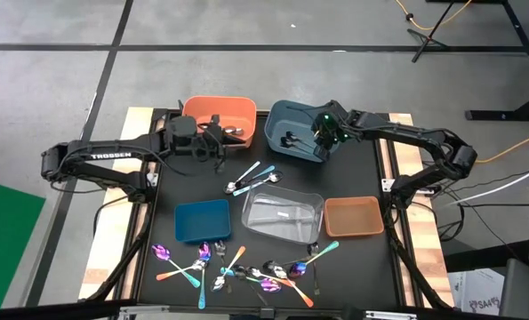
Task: Sort silverware by color (type)
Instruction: Put the white patterned spoon into the orange bin
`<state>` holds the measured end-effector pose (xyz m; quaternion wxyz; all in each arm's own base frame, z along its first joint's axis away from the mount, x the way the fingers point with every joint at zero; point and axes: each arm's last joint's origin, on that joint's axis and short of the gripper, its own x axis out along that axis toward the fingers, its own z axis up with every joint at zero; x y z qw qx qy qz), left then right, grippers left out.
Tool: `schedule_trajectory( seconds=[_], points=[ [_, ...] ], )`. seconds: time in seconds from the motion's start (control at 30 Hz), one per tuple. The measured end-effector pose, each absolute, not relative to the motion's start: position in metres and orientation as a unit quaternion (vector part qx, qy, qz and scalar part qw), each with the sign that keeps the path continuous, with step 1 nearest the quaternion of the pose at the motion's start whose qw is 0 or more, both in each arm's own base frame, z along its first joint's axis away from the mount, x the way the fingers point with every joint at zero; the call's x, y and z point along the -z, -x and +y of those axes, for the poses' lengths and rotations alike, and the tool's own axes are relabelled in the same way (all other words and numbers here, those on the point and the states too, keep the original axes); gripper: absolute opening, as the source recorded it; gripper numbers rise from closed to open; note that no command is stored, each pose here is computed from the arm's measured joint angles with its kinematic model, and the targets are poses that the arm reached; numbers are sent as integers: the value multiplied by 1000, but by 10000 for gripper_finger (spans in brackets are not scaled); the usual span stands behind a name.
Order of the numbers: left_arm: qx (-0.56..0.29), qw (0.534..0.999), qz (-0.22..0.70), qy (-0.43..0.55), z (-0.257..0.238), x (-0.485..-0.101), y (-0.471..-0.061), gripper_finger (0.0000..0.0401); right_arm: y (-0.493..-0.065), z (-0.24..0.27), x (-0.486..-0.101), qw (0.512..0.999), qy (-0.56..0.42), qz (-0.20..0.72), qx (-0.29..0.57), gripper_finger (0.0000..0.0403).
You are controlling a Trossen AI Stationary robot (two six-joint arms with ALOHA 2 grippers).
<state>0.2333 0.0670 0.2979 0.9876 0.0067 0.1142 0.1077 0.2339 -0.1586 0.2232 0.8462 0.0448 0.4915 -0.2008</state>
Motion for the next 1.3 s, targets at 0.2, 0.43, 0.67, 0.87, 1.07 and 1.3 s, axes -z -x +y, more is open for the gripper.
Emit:
schedule_trajectory(
  seconds=[0.2, 0.43, 0.67, 0.87, 1.07, 1.3],
  points=[
    [-124, 978, 155, 60, 73, -280, -252, 73, -234, -158, -223, 848, -47, 490, 197, 117],
    [-152, 942, 280, 106, 78, -238, -263, 73, -234, -158, -223, 848, -47, 490, 196, 117],
    [-158, 912, 356, 126, 81, -204, -272, 73, -234, -159, -223, 849, -47, 489, 197, 117],
    [-159, 894, 398, 131, 83, -180, -280, 73, -234, -159, -223, 849, -47, 489, 197, 117],
    [-156, 878, 431, 137, 84, -160, -285, 73, -234, -159, -223, 849, -47, 489, 197, 117],
    [-153, 869, 448, 140, 84, -147, -288, 73, -234, -159, -223, 849, -47, 489, 197, 117]
  ],
)
